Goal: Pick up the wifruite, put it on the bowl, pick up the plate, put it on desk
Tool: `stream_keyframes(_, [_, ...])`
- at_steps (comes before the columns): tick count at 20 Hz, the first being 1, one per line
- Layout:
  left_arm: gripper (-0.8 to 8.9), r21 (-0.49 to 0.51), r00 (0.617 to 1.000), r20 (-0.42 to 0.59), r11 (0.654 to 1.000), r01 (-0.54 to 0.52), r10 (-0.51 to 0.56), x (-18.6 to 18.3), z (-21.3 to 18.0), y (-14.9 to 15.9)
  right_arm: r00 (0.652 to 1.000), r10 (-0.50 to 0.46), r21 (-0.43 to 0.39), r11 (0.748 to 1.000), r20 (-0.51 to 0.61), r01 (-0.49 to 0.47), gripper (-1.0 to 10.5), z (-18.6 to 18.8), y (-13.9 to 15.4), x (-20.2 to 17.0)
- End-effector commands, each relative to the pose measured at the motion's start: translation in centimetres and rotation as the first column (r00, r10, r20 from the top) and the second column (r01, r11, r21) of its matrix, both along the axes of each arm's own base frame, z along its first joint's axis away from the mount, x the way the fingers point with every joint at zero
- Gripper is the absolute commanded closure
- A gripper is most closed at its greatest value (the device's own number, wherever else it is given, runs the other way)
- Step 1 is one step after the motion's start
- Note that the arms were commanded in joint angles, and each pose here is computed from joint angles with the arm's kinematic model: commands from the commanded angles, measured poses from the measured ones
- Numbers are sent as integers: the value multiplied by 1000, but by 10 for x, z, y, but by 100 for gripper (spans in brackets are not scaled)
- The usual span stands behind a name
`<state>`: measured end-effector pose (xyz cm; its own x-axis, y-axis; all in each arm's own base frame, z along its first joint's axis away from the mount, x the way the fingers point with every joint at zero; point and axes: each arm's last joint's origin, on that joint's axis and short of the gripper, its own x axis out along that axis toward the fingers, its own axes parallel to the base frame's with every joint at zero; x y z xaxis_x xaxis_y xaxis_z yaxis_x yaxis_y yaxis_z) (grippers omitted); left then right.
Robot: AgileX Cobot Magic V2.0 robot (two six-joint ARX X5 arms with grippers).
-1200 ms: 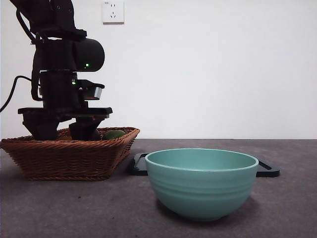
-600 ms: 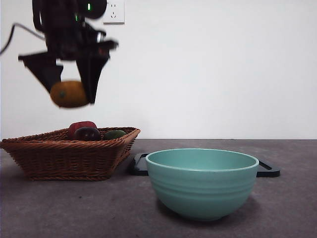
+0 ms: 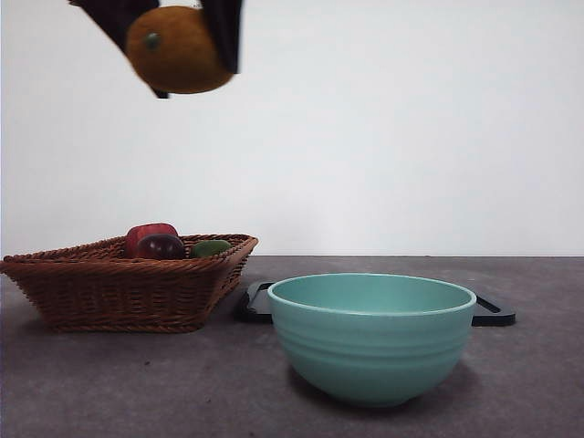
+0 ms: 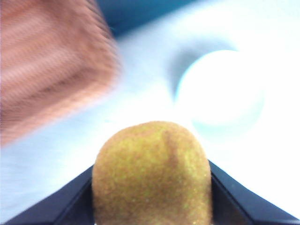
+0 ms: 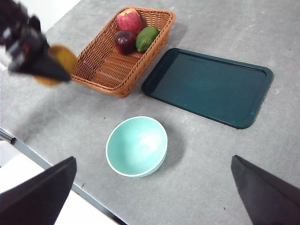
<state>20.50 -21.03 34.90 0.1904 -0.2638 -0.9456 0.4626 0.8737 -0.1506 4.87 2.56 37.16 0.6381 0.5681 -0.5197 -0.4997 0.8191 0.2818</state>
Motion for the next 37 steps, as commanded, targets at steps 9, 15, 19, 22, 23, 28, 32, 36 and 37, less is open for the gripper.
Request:
stream_keyframes(9, [566, -12, 994, 15, 994, 112, -112, -22, -40, -79, 1000, 11, 4, 1000, 26, -11, 396, 5, 0, -1])
stream_keyframes(15, [566, 46, 993, -27, 992, 119, -118, -6, -94, -115, 1000, 11, 4, 1000, 26, -11, 396, 5, 0, -1])
stream_keyframes(19, [566, 75, 992, -47, 990, 122, -119, 1, -121, -127, 1000, 11, 4, 1000, 26, -11, 396, 5, 0, -1])
stream_keyframes(22, [566, 87, 991, -56, 988, 124, -119, 4, -135, -133, 1000, 11, 4, 1000, 26, -11, 396, 5, 0, -1])
stream_keyframes(23, [566, 95, 991, -62, 988, 125, -119, 5, -141, -135, 1000, 11, 4, 1000, 26, -11, 396, 5, 0, -1])
stream_keyframes(28, [566, 129, 989, -90, 983, 127, -116, 8, -159, -138, 1000, 11, 3, 1000, 26, -11, 396, 5, 0, -1])
stream_keyframes(32, [566, 127, 989, -89, 984, 127, -116, 8, -159, -139, 1000, 9, 2, 1000, 27, -9, 396, 5, 0, -1])
stream_keyframes(36, [565, 129, 989, -92, 983, 127, -116, 8, -159, -138, 1000, 9, 2, 1000, 27, -9, 396, 5, 0, -1])
stream_keyframes(37, [565, 131, 989, -93, 983, 127, -116, 8, -159, -138, 1000, 9, 2, 1000, 27, -9, 396, 5, 0, -1])
